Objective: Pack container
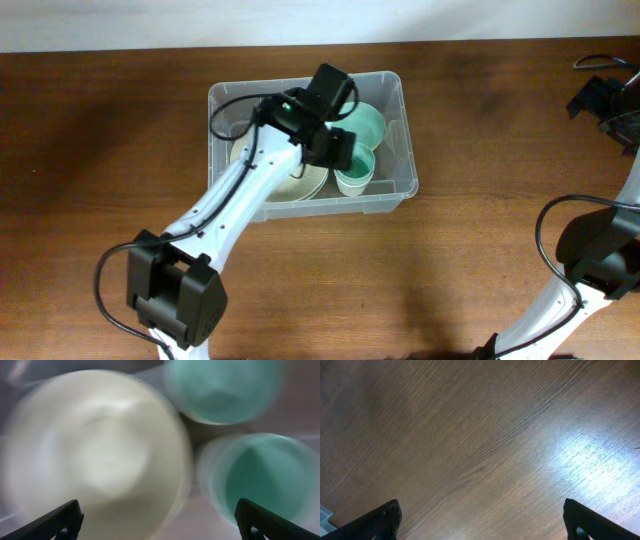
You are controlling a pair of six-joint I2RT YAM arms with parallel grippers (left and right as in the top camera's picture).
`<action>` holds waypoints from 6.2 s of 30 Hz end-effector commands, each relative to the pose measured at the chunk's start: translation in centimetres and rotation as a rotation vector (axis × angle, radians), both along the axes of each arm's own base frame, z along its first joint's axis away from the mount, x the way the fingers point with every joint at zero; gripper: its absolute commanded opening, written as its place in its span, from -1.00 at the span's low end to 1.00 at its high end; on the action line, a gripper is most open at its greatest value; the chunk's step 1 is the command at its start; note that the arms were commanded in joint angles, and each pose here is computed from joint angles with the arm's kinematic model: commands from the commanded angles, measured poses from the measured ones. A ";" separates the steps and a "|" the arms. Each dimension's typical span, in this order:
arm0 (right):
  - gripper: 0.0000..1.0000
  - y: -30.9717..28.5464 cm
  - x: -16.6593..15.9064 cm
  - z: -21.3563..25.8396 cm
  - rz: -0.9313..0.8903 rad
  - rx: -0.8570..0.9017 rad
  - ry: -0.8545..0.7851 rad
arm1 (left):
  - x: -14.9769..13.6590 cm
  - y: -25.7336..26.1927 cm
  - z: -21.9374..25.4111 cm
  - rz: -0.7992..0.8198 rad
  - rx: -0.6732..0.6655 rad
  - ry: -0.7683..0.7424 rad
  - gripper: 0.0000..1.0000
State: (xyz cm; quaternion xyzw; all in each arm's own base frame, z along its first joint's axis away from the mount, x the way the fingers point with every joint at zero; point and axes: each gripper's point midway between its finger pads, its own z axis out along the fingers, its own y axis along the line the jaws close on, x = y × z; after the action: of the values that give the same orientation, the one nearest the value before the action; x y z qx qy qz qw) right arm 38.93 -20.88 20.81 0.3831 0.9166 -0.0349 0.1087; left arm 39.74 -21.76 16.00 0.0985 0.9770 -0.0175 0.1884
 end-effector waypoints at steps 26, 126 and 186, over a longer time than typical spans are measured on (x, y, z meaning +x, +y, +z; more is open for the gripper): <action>0.98 -0.4 -0.2 -0.2 -0.009 -0.007 0.011 | -10.7 22.3 17.2 0.525 -0.053 -0.206 0.99; 0.98 -0.4 -0.2 -0.2 -0.009 -0.007 0.011 | -15.2 22.1 -0.4 0.192 -0.111 -1.107 0.99; 0.98 22.5 -15.2 0.7 0.755 -0.457 -1.156 | -15.2 22.1 -0.4 0.192 -0.111 -1.107 0.99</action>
State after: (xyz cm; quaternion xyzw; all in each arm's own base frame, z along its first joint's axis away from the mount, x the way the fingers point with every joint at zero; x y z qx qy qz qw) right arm 23.95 0.21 22.22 0.0250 0.7603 0.0200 0.6488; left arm 24.61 0.38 15.79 -0.0043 0.7337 0.0051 0.6794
